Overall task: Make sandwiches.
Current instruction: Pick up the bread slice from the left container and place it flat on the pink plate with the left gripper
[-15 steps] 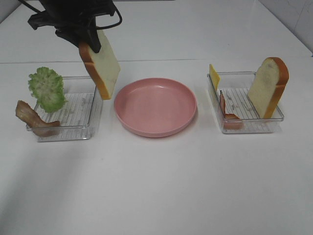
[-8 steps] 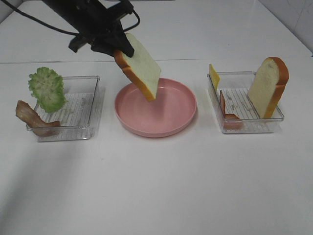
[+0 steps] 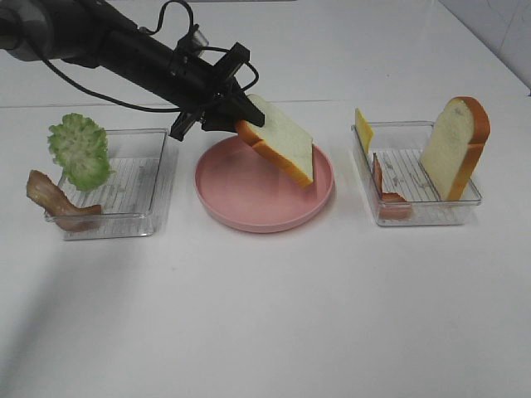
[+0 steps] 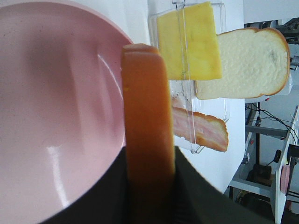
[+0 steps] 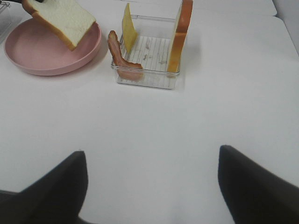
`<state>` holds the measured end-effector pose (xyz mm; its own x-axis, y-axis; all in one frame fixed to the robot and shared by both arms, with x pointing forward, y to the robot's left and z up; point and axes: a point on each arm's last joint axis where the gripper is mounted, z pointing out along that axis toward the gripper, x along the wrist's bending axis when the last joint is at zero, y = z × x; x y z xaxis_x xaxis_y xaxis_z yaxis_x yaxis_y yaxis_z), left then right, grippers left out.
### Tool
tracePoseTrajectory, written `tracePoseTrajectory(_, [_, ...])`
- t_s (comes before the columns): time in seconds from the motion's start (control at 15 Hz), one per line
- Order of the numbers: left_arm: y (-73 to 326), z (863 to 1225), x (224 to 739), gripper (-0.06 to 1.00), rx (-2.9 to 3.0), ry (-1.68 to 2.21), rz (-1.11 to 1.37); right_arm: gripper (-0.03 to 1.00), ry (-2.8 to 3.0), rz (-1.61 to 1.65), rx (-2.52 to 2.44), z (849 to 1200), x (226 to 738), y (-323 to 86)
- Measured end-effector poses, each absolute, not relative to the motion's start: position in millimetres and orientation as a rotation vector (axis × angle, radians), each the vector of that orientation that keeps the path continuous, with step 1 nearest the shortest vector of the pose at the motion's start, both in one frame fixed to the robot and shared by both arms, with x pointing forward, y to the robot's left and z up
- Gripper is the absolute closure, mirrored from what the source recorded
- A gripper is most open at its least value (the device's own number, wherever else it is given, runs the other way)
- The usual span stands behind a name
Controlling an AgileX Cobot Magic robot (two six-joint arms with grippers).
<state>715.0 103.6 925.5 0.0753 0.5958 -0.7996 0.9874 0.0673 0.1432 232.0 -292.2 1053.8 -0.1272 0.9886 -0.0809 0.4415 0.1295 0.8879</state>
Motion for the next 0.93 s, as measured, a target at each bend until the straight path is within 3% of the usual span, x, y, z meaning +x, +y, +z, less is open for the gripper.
tracePoseTrajectory(0.67, [93.1, 905.4, 712.4, 0.72, 1.646, 1.619, -0.680, 0.23, 1.677, 0.947, 1.403, 1053.8, 232.0, -292.2])
tracePoseTrajectory(0.8, [91.7, 904.7, 711.1, 0.65, 1.664, 1.615, -0.678, 0.23, 1.677, 0.947, 1.403, 1053.8, 232.0, -292.2])
tracePoseTrajectory(0.87, [89.9, 903.6, 710.2, 0.54, 1.669, 1.614, -0.681, 0.23, 1.677, 0.947, 1.403, 1053.8, 232.0, -292.2])
tracePoseTrajectory(0.93, [89.8, 903.2, 709.8, 0.50, 1.672, 1.613, -0.687, 0.23, 1.677, 0.947, 1.403, 1053.8, 232.0, -292.2])
